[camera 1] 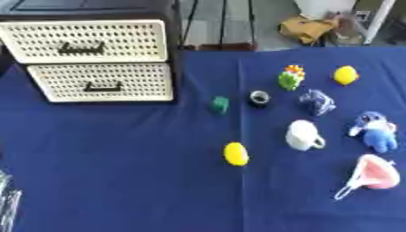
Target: Pick up objects from table and place into drawer.
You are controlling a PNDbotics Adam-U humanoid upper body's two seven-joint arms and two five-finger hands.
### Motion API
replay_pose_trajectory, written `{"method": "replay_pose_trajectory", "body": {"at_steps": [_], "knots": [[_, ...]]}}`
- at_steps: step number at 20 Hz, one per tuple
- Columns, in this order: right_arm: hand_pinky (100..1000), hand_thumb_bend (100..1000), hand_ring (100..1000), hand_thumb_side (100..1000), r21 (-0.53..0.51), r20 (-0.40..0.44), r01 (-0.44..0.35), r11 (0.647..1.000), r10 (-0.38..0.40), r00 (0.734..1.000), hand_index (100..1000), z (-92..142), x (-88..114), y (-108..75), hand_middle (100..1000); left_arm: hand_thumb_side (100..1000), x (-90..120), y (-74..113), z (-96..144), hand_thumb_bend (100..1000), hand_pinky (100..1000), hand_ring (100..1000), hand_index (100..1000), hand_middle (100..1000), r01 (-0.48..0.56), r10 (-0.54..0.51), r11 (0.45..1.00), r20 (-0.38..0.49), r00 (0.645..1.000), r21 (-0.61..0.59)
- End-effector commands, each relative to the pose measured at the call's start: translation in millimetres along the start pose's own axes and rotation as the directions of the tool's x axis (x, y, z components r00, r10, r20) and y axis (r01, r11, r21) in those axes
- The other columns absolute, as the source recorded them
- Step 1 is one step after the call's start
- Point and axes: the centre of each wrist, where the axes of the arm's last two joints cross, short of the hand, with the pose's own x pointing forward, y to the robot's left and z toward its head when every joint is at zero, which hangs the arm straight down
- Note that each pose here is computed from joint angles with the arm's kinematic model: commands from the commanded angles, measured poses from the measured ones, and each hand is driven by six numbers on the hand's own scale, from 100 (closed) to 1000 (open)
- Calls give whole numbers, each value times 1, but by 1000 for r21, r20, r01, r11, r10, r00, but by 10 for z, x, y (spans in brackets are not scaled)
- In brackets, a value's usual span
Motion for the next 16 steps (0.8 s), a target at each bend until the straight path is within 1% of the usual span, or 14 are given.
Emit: {"method": "replay_pose_trajectory", "body": {"at_steps": [1,4,6,8,9,10,12,13,14,15,16], "knots": [[526,100,574,984,-27,47,22,999,-20,999,779,-92,17,-18,683,1000,42,8,-64,237,616,776,943,816,8,-8,1000,25,1000,-14],[525,100,574,985,-27,46,21,999,-19,999,779,-92,16,-22,683,1000,42,29,-66,242,615,776,944,817,22,-21,1000,24,999,-18],[525,100,575,985,-26,44,19,999,-18,999,779,-89,15,-26,683,1000,47,83,-84,235,613,775,947,817,59,-58,998,26,998,-35],[525,100,575,984,-24,42,17,1000,-16,999,779,-85,13,-34,683,1000,60,172,-123,220,610,771,951,815,133,-130,989,34,991,-67],[525,100,575,984,-22,40,15,1000,-14,999,779,-81,11,-40,683,1000,71,228,-154,212,607,768,955,814,185,-182,979,40,982,-90],[524,100,576,983,-21,39,13,1000,-13,999,779,-78,10,-46,683,980,84,279,-187,198,595,751,960,804,241,-237,964,45,970,-111],[524,100,576,983,-17,36,10,1000,-9,999,779,-70,6,-60,683,940,120,384,-274,183,565,722,964,779,368,-363,917,60,930,-151],[524,100,576,983,-15,34,8,1000,-7,999,778,-64,5,-66,683,927,142,432,-327,175,552,711,966,768,434,-428,886,71,901,-167],[524,100,576,982,-13,33,7,1000,-6,999,778,-60,4,-71,683,925,165,467,-377,155,517,685,969,747,491,-484,853,82,871,-180],[524,100,576,982,-10,32,6,1000,-5,999,778,-57,3,-75,683,888,190,501,-432,150,490,665,971,732,547,-539,814,95,837,-196],[524,100,576,982,-8,32,5,1000,-5,999,778,-54,3,-78,683,871,212,523,-477,138,457,645,970,715,593,-585,777,106,804,-212]]}}
